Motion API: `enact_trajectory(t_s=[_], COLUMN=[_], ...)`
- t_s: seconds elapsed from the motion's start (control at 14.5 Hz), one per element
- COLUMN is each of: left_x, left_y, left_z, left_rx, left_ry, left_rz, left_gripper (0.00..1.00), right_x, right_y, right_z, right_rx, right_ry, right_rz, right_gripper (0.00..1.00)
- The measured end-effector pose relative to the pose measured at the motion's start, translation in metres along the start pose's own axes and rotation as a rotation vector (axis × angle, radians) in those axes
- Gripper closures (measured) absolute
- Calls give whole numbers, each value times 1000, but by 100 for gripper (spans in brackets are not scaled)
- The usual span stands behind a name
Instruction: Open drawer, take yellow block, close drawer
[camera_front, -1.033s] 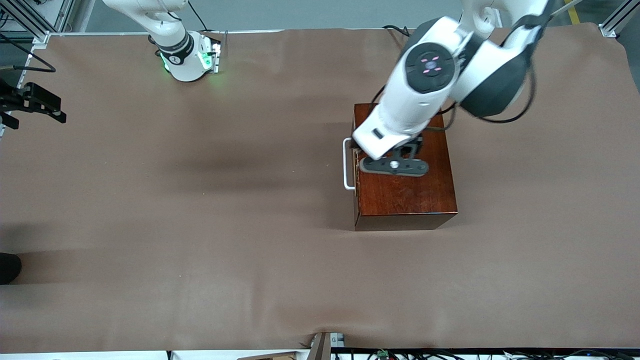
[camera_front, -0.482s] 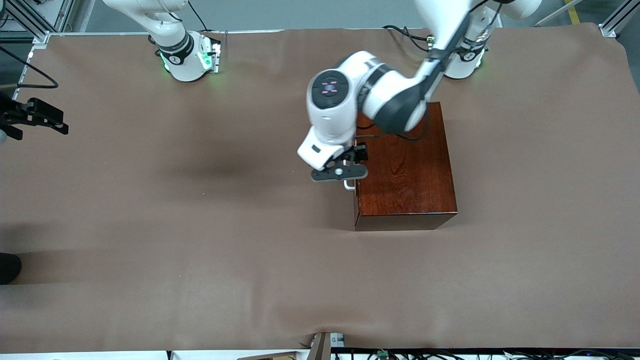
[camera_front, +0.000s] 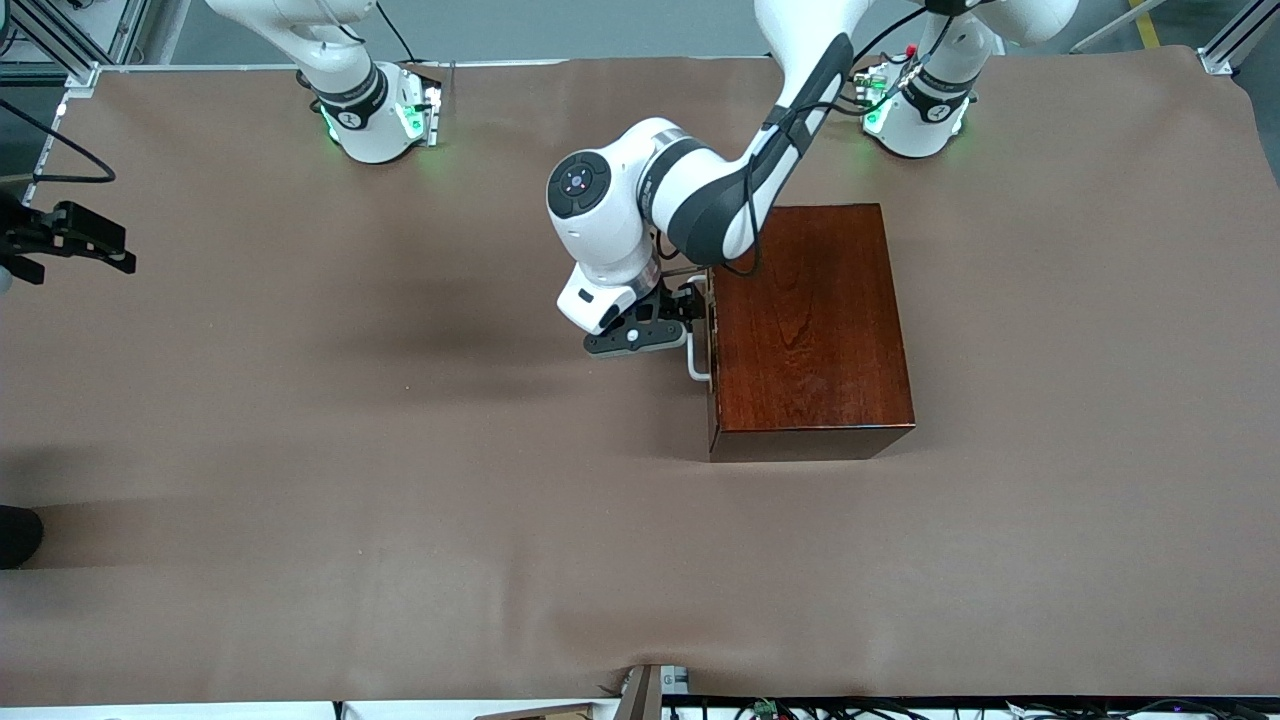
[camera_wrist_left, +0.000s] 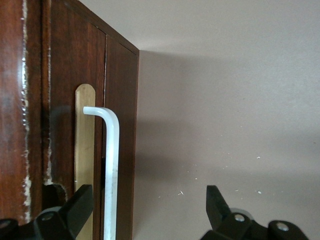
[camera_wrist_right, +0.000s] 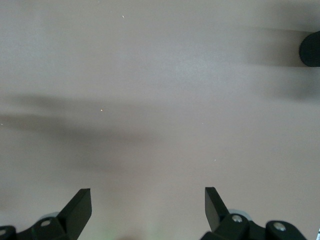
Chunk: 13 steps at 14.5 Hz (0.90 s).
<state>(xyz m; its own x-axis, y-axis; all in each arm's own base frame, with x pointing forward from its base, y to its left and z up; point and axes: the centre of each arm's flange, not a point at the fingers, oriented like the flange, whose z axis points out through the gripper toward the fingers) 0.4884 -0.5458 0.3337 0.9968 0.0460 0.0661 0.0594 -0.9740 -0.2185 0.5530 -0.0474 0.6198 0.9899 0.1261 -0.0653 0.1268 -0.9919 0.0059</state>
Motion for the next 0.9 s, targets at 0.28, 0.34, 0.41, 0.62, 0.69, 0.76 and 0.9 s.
enact_trajectory(t_s=[0.28,0.34,0.41,0.62,0.69,0.76,0.9], left_x=[-7,-9,-9,-10,-11,-11,-12], left_y=[9,11,12,11,10,9,10], left_z=[21,27,31,39,40,41,42], left_rx=[77,86,95,127,135,140,142], left_ry=[48,48,50,42,36,32,29], left_rz=[44,49,53,75,82,85,88], left_gripper=[0,0,0,0,0,0,0], right_x=[1,1,1,1,1,1,1], right_y=[0,0,1,3,3,3,4], right_z=[0,0,0,1,1,1,1], right_rx=[0,0,0,1,1,1,1], right_ry=[0,0,0,-2,-2,-2,-3], right_rz=[0,0,1,5,5,6,8], right_gripper=[0,0,0,0,0,0,0])
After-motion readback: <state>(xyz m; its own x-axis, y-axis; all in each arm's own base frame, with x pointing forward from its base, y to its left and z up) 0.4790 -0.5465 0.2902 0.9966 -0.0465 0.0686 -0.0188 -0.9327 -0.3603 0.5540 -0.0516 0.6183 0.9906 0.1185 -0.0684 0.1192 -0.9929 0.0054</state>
